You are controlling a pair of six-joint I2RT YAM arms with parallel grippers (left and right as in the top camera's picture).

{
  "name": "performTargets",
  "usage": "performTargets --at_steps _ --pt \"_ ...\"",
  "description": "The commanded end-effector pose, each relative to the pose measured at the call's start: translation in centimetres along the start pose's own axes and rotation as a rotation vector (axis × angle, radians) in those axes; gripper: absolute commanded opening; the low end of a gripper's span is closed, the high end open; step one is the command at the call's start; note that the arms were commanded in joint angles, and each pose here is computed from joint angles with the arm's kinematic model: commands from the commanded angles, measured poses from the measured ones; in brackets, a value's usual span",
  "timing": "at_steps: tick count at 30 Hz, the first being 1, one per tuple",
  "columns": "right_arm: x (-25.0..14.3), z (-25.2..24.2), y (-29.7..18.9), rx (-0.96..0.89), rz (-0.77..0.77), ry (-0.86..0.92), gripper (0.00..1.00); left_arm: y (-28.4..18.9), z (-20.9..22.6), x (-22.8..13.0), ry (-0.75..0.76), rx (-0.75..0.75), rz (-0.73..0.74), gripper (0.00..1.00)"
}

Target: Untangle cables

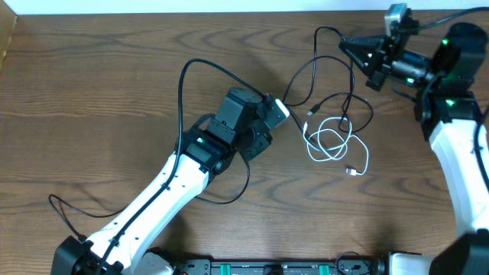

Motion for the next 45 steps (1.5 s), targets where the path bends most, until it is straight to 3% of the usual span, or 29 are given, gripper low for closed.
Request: performTargets --at_steps 1,7,14,28,35,45 --pt "3.3 3.0 -1.2 0.076 -0.047 -0.054 0.01 0.9 2.1 -1.0 -0.051 0.086 0.052 0.08" --pt "7.5 5.4 -3.4 -0.011 -0.116 -0.211 0.01 4.3 3.8 -3.9 -0.115 0.093 0.184 0.08" --pt "8.2 4.8 -4.8 -0.079 -0.126 -0.219 0.01 7.0 3.8 -6.2 -0.127 0.075 0.284 0.08" --pt "10.6 5.4 -5.2 -0.085 -0.208 -0.372 0.01 8.0 3.6 -7.2 -0.131 0.062 0.322 0.08" --pt "9.2 2.1 -5.5 -0.330 -0.140 -0.375 0.01 8.1 1.0 -6.5 -0.172 -0.149 0.278 0.07" --pt "6.8 -2.5 -7.6 -0.723 0.004 -0.291 0.01 8.1 1.0 -6.4 -0.168 -0.155 0.276 0.07"
Point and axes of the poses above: each gripper's point midway between its finger pads, its own y axis out along the fingers, its own z axis along the line the jaws close on, x = y × z, the point moved 5 cm from there along -y, back along the fingers, and after that the axes turned 10 degrees about -y, right-handed, at the moved point
